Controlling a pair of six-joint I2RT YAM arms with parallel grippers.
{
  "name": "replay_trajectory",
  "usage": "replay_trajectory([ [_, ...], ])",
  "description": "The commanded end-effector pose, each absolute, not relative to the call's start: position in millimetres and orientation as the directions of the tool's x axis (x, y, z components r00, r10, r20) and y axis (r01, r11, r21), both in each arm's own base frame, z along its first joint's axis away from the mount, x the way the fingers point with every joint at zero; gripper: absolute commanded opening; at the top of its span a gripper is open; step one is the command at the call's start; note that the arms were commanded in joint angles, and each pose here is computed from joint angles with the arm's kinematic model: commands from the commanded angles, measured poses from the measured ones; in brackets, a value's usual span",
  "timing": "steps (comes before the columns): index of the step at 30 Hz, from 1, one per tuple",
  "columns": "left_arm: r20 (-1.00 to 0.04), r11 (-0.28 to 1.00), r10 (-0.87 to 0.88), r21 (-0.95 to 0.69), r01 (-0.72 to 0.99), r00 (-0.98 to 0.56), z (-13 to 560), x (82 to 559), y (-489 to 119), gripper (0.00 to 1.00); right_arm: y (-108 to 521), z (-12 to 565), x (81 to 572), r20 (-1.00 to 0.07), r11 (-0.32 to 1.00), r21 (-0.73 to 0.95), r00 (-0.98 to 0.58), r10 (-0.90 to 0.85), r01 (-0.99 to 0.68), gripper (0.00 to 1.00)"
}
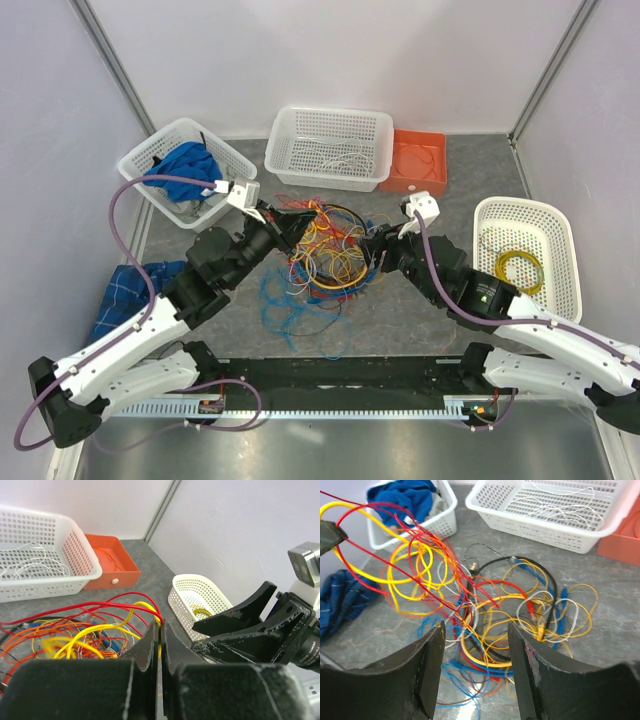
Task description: Untangle the cables
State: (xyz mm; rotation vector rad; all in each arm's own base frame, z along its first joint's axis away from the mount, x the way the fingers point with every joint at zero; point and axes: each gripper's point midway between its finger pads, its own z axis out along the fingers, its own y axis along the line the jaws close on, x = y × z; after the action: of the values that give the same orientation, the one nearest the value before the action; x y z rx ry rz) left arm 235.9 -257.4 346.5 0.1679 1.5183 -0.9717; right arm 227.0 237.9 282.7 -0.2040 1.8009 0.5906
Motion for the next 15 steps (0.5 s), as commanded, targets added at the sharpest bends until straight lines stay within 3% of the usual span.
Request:
replay_trajectory([
  [1, -0.915, 0.684, -0.356, -0.395, 0.613, -0.191, 355, 240, -253, 0.02, 258, 303, 223, -0.922, 0.787, 0.367, -0.307, 0.236, -0.496, 0.60],
  [9, -0.909, 0.644, -0.350, -0.409, 0.647, -0.226, 352, 235, -265, 0.02, 301, 337, 224, -0.900, 0.659, 0.437, -0.286, 0.331, -0.613, 0.59],
  [15, -0.909, 0.636, -0.341, -0.410, 0.653, -0.239, 349, 234, -267, 0.02, 320, 341, 228, -0.901, 0.634, 0.432, -0.281, 0.329, -0.642, 0.54],
])
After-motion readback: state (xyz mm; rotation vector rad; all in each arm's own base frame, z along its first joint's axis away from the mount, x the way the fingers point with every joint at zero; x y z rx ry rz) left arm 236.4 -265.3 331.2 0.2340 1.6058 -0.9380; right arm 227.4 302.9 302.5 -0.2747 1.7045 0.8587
